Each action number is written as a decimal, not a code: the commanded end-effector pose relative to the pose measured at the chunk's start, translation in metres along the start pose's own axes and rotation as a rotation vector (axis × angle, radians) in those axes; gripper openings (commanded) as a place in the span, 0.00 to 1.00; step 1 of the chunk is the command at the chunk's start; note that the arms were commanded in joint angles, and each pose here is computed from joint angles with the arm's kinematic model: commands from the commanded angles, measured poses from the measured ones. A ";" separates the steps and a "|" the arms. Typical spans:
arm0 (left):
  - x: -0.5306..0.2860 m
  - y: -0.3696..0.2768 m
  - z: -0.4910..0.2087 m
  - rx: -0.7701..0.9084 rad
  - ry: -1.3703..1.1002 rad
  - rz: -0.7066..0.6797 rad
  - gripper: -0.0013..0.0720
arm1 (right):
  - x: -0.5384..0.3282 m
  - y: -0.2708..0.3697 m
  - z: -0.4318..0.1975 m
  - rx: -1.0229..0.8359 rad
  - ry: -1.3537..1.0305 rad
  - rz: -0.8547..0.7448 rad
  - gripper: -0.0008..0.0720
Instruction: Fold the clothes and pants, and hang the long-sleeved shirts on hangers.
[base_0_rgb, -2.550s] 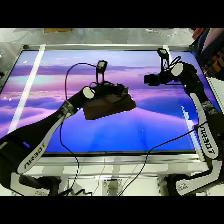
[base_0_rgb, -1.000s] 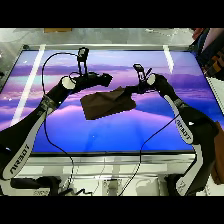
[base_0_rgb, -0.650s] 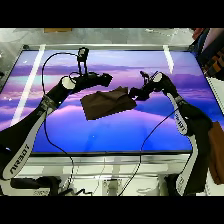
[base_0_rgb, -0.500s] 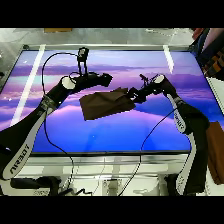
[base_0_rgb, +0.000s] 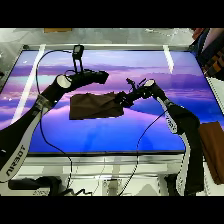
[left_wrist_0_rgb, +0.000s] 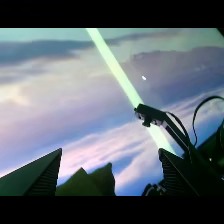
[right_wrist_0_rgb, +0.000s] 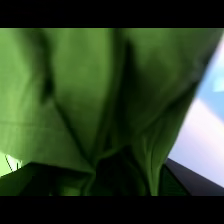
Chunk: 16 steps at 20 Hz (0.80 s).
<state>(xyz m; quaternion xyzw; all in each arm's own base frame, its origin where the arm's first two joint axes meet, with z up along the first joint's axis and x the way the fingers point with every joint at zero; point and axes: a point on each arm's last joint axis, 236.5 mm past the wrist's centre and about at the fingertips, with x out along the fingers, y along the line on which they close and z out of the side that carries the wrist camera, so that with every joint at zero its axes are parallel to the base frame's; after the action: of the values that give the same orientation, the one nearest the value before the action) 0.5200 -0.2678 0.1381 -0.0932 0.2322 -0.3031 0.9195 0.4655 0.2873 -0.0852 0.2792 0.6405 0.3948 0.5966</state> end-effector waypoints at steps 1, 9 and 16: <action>-0.024 0.013 0.028 0.016 -0.058 0.033 0.97 | 0.019 0.020 -0.001 -0.051 -0.001 0.013 1.00; -0.060 0.008 0.060 0.093 -0.113 0.052 0.97 | 0.076 0.051 0.026 -0.105 -0.157 -0.070 0.03; -0.104 -0.019 0.073 0.238 -0.094 0.038 0.97 | -0.114 0.114 0.059 -0.239 -0.315 -0.019 0.02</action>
<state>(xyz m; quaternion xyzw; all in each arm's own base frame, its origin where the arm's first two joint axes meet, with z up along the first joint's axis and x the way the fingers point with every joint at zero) 0.4867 -0.2213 0.2316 -0.0160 0.1606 -0.2997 0.9403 0.5158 0.3148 0.0121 0.2629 0.5233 0.4046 0.7024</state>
